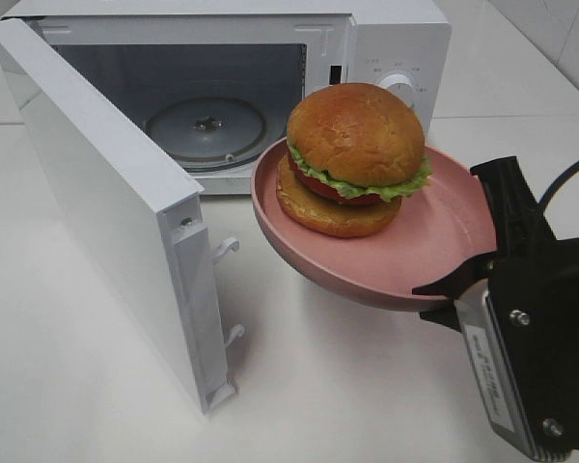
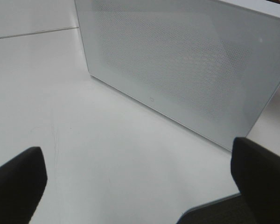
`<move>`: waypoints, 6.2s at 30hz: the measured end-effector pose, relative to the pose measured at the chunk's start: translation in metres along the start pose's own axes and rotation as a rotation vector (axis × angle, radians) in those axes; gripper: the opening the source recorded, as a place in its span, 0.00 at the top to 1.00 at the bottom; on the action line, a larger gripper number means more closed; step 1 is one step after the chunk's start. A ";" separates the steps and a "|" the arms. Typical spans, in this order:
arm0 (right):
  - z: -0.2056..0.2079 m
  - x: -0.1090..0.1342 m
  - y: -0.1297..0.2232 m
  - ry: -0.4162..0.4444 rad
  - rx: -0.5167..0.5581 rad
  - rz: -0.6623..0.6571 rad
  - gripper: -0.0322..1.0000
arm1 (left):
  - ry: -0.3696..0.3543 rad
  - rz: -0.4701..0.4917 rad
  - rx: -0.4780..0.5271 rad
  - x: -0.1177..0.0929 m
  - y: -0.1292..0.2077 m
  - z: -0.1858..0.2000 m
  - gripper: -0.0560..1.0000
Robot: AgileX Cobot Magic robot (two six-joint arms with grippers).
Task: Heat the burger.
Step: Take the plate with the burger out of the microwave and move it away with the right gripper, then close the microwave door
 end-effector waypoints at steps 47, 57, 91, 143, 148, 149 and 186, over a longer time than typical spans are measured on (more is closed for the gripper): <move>0.088 0.021 0.134 0.265 0.729 -0.794 0.87 | 0.000 0.000 0.000 0.000 0.000 0.000 0.01; 0.082 0.018 0.149 0.363 0.843 -0.922 0.87 | 0.000 0.000 0.000 0.000 0.000 0.000 0.01; 0.006 0.049 0.180 0.531 1.171 -1.194 0.87 | 0.000 0.000 0.000 0.000 0.000 0.000 0.01; 0.021 0.010 0.117 0.297 0.983 -1.348 0.50 | 0.000 0.000 0.000 0.000 0.000 0.000 0.01; 0.039 -0.003 0.097 0.247 0.833 -1.365 0.45 | 0.000 0.000 0.000 0.000 0.000 0.000 0.01; 0.039 -0.003 0.097 0.247 0.833 -1.365 0.45 | 0.000 0.000 0.000 0.000 0.000 0.000 0.01; 0.162 0.053 0.075 0.240 0.299 -1.485 0.24 | 0.000 0.000 0.000 0.000 0.000 0.000 0.01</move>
Point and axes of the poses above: a point on each arm's last joint axis where the gripper is mounted, z pointing back along that axis away from the gripper, x along the wrist's bending axis when the last joint is at zero, y = z × x, the point moved 10 cm from there along -z, pointing out along that axis toward the gripper, and after that the axes turned 6 degrees about -z, right-handed, at the moved point
